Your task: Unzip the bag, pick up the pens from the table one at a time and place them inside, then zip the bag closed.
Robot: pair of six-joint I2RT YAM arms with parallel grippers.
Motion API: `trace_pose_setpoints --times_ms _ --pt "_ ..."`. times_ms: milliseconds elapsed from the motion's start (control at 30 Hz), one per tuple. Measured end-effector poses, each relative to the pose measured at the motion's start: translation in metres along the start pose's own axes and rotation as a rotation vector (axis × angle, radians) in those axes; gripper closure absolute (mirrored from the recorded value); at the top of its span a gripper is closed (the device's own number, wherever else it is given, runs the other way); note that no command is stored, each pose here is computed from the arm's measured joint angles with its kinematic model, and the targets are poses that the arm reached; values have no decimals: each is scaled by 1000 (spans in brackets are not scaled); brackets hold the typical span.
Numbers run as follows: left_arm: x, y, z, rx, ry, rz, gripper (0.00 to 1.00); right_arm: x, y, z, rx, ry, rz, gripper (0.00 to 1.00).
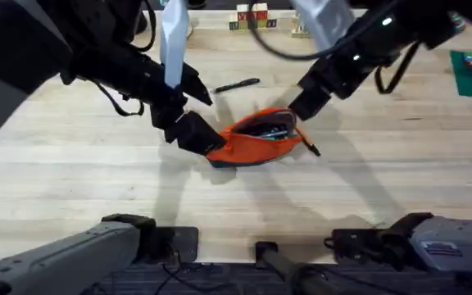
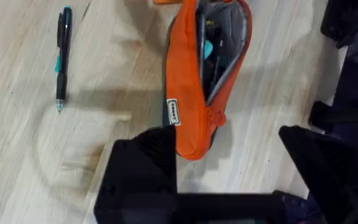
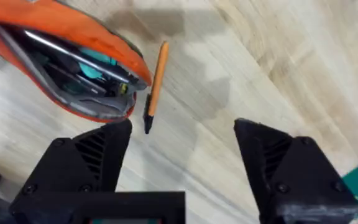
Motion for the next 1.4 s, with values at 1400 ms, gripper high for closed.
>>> trace_pose_setpoints --times_ms 1400 --pt "0 0 0 -1 -1 1 6 29 -116 -85 -70 -221 155 3"
Point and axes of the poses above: each hand's point on the last joint's axis, 136 mm out from that joint toward the fingers, its own y axis back along the fingers, its own x axis along the line the jaws close on, z = x × y, the point moved 5 cm from there along y, back along the fingers, and after that the axes turned 12 degrees about y, right-handed, at the moved point
